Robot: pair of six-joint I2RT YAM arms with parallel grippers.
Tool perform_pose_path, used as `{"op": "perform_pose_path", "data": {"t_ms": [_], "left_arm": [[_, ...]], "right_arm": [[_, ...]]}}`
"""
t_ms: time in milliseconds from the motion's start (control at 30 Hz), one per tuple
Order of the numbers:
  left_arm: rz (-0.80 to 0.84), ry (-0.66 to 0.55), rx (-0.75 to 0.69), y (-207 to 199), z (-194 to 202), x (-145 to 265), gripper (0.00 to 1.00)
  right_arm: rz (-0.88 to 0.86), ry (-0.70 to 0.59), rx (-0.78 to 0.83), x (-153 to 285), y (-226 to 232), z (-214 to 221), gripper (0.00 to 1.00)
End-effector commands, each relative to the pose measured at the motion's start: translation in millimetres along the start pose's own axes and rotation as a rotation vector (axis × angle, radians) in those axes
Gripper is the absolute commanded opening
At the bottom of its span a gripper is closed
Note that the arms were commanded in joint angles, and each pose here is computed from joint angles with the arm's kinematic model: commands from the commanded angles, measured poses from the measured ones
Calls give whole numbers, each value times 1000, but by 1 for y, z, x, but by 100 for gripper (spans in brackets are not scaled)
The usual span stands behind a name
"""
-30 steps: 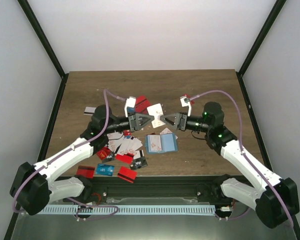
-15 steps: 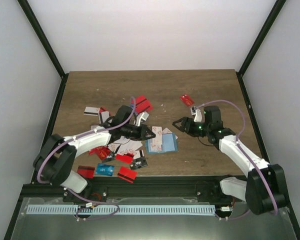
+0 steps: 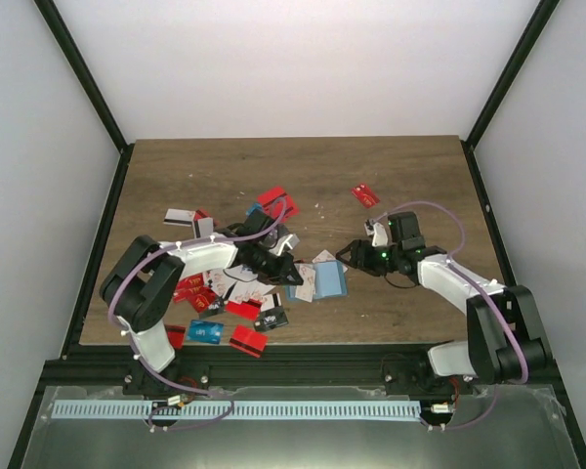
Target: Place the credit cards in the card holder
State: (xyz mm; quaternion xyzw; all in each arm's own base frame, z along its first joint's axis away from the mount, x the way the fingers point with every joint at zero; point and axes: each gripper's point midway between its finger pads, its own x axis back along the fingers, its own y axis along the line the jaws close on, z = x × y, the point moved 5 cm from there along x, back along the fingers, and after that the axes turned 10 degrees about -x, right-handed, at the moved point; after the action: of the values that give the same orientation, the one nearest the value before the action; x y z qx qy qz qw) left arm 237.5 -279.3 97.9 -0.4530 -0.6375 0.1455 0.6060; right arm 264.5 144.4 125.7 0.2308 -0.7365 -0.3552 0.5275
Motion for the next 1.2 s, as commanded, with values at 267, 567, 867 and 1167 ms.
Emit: {"op": "perform_pose_path", "data": {"t_ms": [267, 567, 867, 1167], "left_arm": [[30, 52, 49, 6, -5, -12, 4], [27, 74, 81, 13, -6, -20, 4], [29, 74, 89, 15, -12, -25, 4], [36, 65, 92, 16, -20, -29, 4]], "right_arm": [[13, 88, -3, -18, -27, 15, 53], [21, 108, -15, -24, -37, 22, 50], [18, 141, -31, -29, -46, 32, 45], [8, 159, -43, -30, -49, 38, 42]]}}
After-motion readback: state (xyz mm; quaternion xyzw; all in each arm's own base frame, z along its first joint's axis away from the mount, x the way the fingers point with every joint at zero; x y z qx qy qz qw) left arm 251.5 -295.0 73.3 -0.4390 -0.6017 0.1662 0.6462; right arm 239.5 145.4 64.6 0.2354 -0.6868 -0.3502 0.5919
